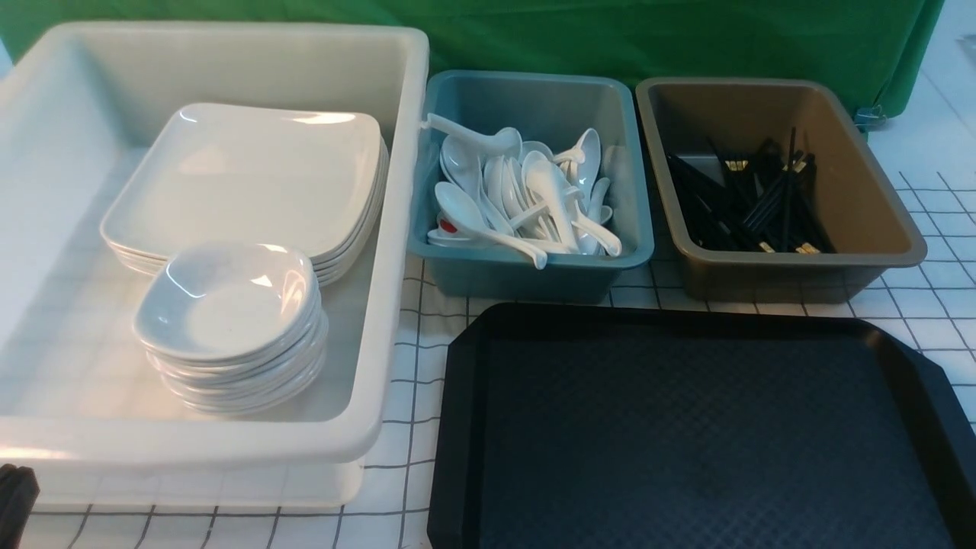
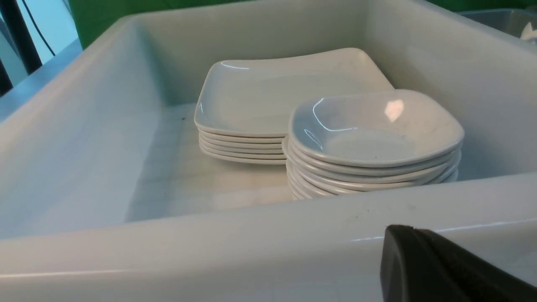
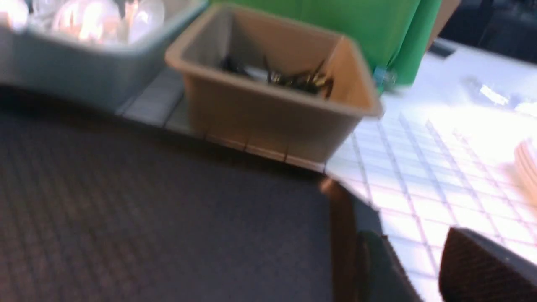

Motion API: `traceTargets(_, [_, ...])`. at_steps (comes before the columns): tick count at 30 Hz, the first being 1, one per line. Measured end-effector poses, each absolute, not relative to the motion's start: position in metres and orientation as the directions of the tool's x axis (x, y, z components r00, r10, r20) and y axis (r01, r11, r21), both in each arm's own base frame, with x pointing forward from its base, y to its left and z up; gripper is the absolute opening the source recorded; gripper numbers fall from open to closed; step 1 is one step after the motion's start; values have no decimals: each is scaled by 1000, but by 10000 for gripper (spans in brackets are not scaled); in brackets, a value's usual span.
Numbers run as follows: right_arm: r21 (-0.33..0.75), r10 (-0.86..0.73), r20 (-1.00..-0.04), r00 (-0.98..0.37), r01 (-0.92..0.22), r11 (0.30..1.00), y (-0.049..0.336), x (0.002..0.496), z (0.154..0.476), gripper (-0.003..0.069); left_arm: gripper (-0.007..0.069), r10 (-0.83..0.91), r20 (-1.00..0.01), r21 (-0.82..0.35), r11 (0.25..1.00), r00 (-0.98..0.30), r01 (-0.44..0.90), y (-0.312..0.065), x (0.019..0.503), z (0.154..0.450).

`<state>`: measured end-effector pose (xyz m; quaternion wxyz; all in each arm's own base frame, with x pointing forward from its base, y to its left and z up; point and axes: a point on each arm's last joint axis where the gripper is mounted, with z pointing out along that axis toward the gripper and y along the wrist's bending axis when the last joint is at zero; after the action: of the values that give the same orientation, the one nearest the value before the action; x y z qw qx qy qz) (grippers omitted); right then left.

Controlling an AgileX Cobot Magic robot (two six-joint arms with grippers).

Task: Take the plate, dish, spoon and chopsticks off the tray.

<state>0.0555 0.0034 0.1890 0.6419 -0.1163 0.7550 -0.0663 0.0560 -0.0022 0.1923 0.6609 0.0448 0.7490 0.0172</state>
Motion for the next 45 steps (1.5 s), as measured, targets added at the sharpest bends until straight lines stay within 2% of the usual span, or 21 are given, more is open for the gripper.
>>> traceTargets(45, [-234, -245, -957, -154, -88, 968, 3, 56, 188, 242, 4, 101, -987, 97, 994, -121, 43, -2, 56, 192])
